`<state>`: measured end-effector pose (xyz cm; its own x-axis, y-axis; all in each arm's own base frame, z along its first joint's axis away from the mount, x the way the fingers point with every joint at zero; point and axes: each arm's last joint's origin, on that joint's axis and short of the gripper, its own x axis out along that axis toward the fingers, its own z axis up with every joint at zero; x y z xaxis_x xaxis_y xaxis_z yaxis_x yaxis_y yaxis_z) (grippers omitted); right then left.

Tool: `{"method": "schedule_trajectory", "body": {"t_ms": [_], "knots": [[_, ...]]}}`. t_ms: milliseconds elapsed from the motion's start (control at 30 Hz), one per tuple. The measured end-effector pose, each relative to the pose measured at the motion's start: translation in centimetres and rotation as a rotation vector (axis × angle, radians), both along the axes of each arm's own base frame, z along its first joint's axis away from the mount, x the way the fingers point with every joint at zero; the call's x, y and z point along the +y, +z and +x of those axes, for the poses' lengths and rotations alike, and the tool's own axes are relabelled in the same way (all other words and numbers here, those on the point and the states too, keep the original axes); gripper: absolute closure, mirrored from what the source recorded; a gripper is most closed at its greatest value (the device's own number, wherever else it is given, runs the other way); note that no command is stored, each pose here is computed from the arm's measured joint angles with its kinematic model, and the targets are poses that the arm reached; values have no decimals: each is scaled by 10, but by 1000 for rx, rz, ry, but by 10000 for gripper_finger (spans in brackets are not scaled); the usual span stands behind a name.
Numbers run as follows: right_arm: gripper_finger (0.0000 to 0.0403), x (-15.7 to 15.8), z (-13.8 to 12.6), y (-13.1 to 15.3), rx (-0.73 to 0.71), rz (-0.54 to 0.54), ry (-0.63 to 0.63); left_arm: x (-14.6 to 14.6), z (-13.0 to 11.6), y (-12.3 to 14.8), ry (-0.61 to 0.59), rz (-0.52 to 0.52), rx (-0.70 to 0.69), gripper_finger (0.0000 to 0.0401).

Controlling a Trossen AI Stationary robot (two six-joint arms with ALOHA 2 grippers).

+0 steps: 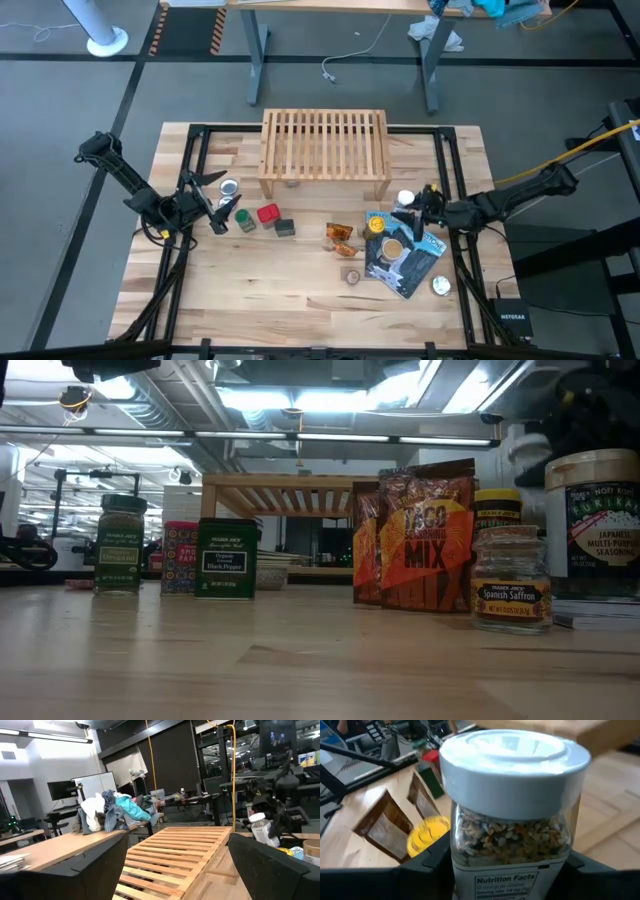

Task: Shelf spices
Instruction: Remove the white seasoning bottle from the shelf

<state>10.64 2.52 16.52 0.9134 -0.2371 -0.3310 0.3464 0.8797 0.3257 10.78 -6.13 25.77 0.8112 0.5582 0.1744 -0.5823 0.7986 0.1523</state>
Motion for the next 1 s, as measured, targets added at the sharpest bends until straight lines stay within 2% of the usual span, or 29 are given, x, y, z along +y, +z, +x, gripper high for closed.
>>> {"method": "schedule_trajectory", "body": {"t_ms": [200, 433, 633, 867, 1000], "knots": [[197, 7, -2, -16, -26, 64, 3, 0, 0, 0, -5, -20, -14, 61], [197, 15, -2, -20, -8, 49, 26, -1, 1, -1, -9, -31, -18, 61], [197, 19, -2, -25, 23, 88, 19, -1, 1, -2, -9, -26, -11, 61], [197, 21, 1, -36, 110, 82, 12, -1, 1, -2, -9, -27, -12, 61], [197, 22, 3, -43, 178, 44, 7, -1, 1, -2, -10, -28, -12, 61]]}}
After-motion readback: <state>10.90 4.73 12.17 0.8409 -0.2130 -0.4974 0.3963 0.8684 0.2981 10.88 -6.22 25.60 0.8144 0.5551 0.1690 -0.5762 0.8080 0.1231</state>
